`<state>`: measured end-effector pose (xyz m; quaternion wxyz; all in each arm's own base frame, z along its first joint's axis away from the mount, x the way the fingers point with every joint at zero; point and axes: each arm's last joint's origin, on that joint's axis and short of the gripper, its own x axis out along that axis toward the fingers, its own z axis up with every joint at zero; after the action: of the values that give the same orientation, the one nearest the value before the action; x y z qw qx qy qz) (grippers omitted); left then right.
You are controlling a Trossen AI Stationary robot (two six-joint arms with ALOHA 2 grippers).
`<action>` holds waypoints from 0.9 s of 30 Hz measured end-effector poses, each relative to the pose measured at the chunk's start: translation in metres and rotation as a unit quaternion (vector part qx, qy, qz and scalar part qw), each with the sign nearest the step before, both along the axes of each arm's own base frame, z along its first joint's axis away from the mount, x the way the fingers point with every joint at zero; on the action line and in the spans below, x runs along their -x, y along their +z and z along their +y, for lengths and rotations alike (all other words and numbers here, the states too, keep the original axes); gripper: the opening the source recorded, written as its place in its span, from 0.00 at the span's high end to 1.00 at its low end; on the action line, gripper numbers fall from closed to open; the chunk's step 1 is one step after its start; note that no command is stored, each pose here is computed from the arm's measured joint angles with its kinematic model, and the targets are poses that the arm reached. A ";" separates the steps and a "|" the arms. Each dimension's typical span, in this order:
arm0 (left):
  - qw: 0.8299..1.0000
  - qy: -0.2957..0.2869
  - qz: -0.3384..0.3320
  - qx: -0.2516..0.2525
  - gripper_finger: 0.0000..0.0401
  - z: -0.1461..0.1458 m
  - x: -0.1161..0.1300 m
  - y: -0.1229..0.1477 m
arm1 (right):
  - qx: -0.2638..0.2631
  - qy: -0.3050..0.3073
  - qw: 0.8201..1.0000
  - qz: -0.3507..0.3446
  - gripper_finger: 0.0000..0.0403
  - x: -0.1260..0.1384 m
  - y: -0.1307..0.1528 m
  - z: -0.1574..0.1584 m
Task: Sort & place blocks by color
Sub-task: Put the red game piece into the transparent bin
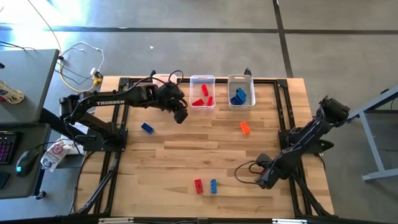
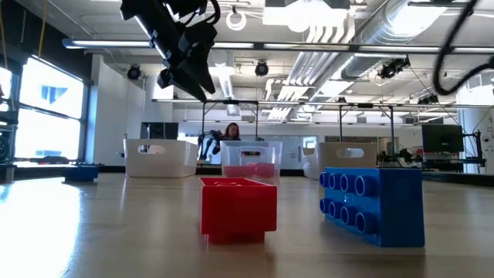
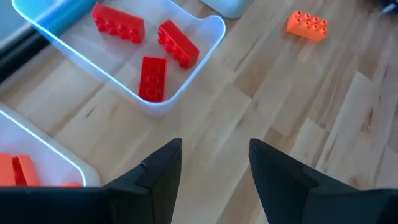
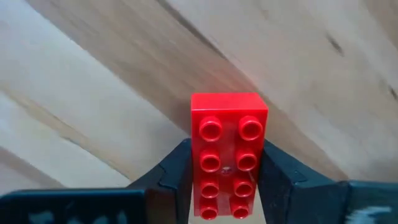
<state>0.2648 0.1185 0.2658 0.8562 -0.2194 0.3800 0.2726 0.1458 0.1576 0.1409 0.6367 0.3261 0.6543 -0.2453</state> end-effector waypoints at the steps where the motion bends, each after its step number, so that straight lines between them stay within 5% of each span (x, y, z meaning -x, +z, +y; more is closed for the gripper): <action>1: 1.000 -0.003 0.001 -0.004 0.57 0.000 0.000 0.000 | 0.003 -0.005 1.000 -0.010 0.72 -0.003 0.001 -0.001; 12: 0.999 0.016 0.017 -0.032 0.57 0.002 0.001 0.000 | 0.035 -0.001 0.988 -0.148 0.72 -0.046 0.008 -0.022; 27: 0.996 -0.005 0.087 0.001 0.57 -0.004 0.012 -0.009 | 0.081 0.079 0.946 -0.303 0.72 -0.106 0.021 -0.084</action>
<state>0.2529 0.1146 0.2572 0.8208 -0.1939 0.4547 0.2861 0.2522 0.0736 0.1622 0.8465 0.2797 0.4323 -0.1355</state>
